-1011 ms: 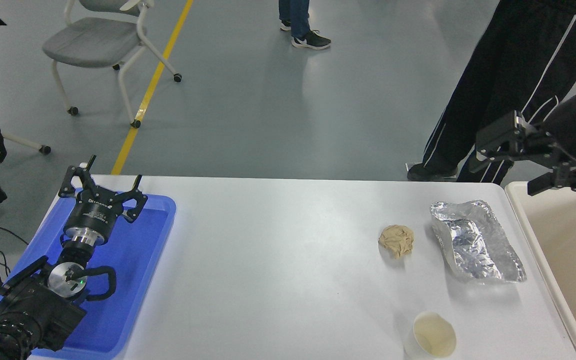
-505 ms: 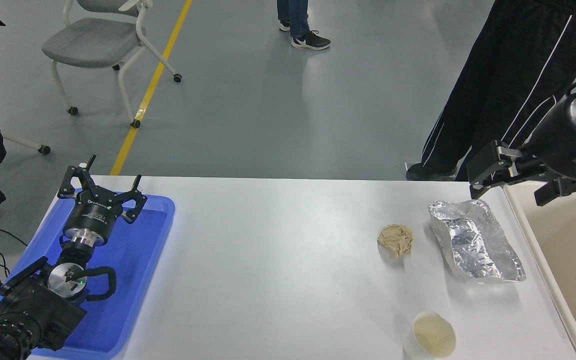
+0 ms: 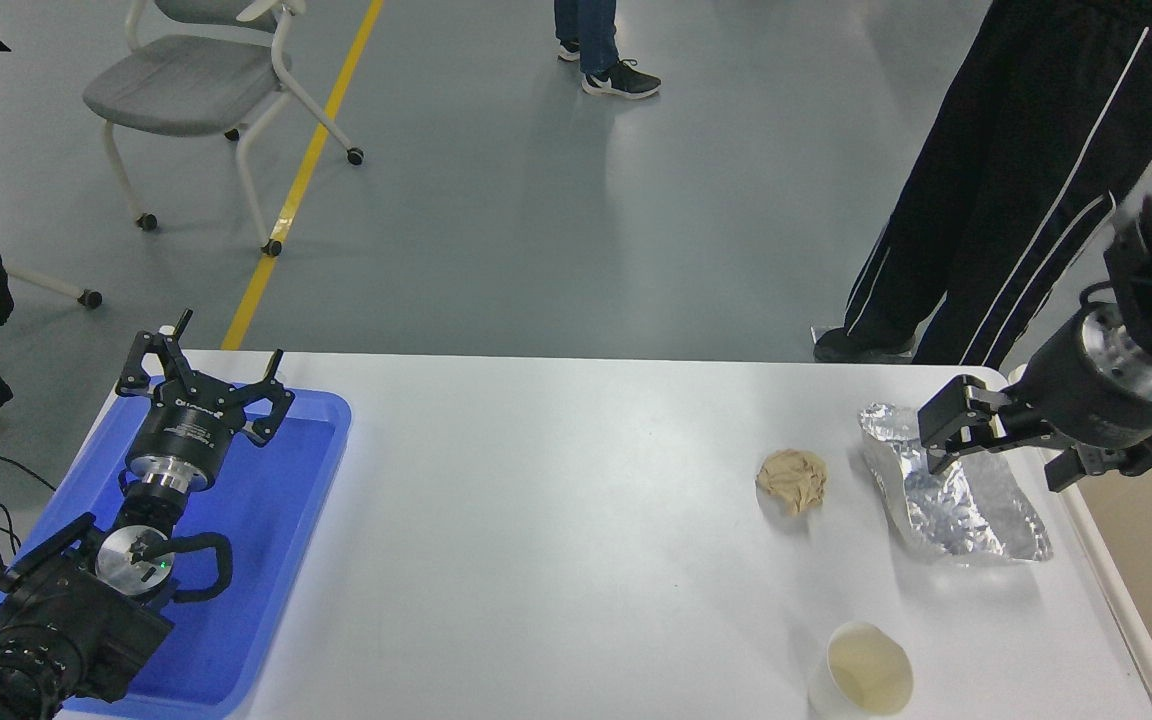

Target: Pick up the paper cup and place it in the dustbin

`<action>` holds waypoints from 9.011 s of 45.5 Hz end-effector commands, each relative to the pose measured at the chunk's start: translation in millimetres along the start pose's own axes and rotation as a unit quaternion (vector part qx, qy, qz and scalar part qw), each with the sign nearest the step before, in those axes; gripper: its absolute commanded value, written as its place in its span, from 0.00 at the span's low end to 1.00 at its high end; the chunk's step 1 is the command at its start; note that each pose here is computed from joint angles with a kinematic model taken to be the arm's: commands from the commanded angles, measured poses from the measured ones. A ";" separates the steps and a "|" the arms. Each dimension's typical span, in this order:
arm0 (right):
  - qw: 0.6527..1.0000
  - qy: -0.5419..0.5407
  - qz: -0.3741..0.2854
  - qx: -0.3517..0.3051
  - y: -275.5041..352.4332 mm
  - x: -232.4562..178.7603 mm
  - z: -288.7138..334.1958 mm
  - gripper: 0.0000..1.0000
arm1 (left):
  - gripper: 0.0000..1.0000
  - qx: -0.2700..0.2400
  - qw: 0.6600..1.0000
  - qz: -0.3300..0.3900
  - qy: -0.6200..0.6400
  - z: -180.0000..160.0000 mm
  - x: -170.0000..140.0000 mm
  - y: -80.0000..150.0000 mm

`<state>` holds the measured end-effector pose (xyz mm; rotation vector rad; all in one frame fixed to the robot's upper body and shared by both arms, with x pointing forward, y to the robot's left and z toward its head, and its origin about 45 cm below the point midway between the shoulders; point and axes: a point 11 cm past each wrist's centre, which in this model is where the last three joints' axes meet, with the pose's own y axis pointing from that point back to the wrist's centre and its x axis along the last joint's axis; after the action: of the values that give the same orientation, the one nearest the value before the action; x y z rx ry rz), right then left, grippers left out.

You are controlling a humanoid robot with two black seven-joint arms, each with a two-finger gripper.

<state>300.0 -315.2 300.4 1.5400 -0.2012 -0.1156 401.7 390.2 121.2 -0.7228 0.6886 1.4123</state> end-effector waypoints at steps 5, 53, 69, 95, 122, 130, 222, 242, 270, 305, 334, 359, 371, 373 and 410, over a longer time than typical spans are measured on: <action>0.998 -0.021 -0.063 0.006 -45.5 -35.6 9.0 0.94 | 1.00 0.000 1.000 0.000 0.000 0.0 -0.1 -0.1; 0.994 -0.036 -0.071 0.070 -147.5 -92.2 -25.7 0.91 | 1.00 0.000 1.000 0.000 0.000 0.0 -0.1 -0.1; 0.998 -0.013 -0.031 0.057 -157.1 -78.8 -7.1 0.90 | 1.00 0.000 1.000 0.001 0.000 -0.2 0.5 0.5; 0.998 0.010 -0.045 0.041 -181.7 -93.2 10.2 0.62 | 1.00 0.000 1.000 0.001 0.000 -0.2 0.5 0.5; 0.997 0.014 -0.020 0.073 -169.0 -78.0 -8.8 0.00 | 1.00 0.000 1.000 0.001 0.000 -0.2 0.5 0.5; 0.997 0.015 -0.016 0.079 -161.9 -74.3 -11.8 0.00 | 1.00 0.000 1.000 0.000 0.000 0.0 -0.1 -0.1; 0.942 -0.194 0.238 -0.135 -43.1 73.8 252.6 0.00 | 1.00 0.000 1.000 0.000 0.000 0.0 -0.1 -0.1; 0.894 -0.283 0.307 -0.159 -147.1 69.8 265.1 0.00 | 1.00 -0.001 1.000 -0.001 0.001 -0.2 -0.9 -0.5; 0.873 -0.268 0.368 -0.176 -207.5 62.2 232.7 0.00 | 1.00 -0.001 1.000 -0.001 0.001 -0.2 -0.9 -0.5; 0.856 -0.324 0.374 -0.153 -190.3 68.0 244.9 1.00 | 1.00 0.000 1.000 -0.001 0.000 0.3 -0.7 -0.6; 0.903 -0.307 0.300 0.034 -94.7 88.5 192.5 1.00 | 1.00 0.000 1.000 -0.001 0.000 0.3 -0.7 -0.6; 0.982 0.079 0.172 0.020 9.4 47.9 90.5 1.00 | 1.00 0.000 1.000 -0.001 0.001 -0.5 -0.9 -0.7; 0.991 0.006 0.132 0.033 90.0 47.3 48.0 1.00 | 1.00 0.001 1.000 -0.001 0.001 -0.7 -0.9 -0.7; 0.991 -0.016 0.124 0.042 100.7 45.8 39.0 1.00 | 1.00 0.000 1.000 -0.001 0.001 -0.5 -0.9 -0.7; 0.994 0.061 0.083 0.039 136.5 6.1 -35.2 1.00 | 1.00 0.000 1.000 0.000 0.000 0.0 -0.1 -0.1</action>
<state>310.0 -290.0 441.5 1.5936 -0.2834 0.1198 402.1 390.0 121.7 -0.7236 0.6879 1.4114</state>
